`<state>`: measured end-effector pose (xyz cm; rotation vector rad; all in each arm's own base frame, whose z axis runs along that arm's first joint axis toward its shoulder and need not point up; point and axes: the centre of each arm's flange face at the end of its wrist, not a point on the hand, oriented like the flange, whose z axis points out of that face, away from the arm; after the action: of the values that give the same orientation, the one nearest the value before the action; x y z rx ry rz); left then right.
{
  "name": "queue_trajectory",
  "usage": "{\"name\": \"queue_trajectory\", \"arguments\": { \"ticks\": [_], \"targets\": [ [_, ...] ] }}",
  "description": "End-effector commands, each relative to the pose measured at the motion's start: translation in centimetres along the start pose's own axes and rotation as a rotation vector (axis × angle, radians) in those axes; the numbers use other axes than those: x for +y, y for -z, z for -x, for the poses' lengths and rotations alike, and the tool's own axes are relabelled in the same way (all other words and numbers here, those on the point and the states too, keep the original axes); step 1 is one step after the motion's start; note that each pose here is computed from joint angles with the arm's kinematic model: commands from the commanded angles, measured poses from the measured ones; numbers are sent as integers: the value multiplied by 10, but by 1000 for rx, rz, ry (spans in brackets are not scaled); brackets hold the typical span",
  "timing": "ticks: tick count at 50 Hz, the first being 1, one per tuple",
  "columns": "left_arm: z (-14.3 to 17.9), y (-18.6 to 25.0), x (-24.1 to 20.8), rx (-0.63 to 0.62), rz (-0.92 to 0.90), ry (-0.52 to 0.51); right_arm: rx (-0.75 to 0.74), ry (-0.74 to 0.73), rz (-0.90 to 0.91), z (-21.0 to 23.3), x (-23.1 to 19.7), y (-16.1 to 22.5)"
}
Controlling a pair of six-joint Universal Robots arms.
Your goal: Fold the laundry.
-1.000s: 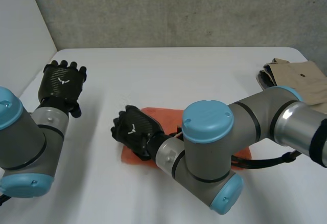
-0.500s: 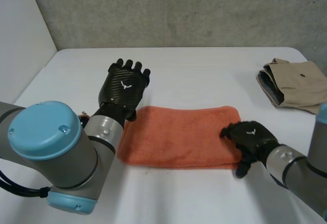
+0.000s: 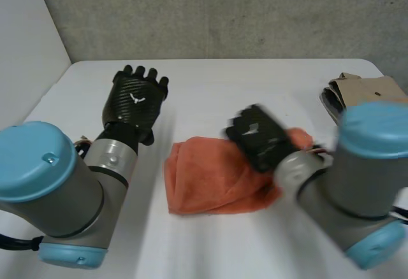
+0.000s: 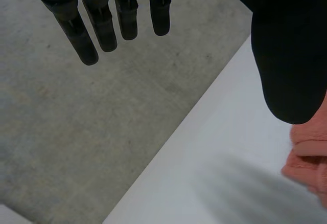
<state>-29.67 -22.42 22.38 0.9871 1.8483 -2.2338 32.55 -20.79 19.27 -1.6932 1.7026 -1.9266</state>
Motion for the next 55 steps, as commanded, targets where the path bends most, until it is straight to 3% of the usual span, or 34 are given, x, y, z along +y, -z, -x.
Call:
{"name": "queue_trajectory", "arguments": {
  "ticks": [1,5,9,12,15,19,23,30,42,55],
  "targets": [
    [16,-5,7,-57,24,-1,-227,141,-129,85,-38,-7],
    [27,-10,10,-123,51,5,-218,122,-143,88,-40,-12],
    [32,-12,10,-160,60,32,-188,-33,-168,79,-48,-13],
    [33,-14,6,-163,46,53,-106,-207,-131,47,-40,-16],
    [30,-13,5,-155,44,59,51,-401,-27,-14,-16,-4],
    [24,-8,5,-134,46,72,189,-518,112,-58,24,17],
    [12,-3,4,-96,44,83,198,-520,301,-70,86,39],
    [11,-2,7,-90,53,84,82,-467,372,-59,136,66],
    [7,-2,12,-80,64,82,144,-418,319,-58,164,58],
    [7,-2,12,-77,66,81,118,-481,349,-47,172,55]
  ]
}}
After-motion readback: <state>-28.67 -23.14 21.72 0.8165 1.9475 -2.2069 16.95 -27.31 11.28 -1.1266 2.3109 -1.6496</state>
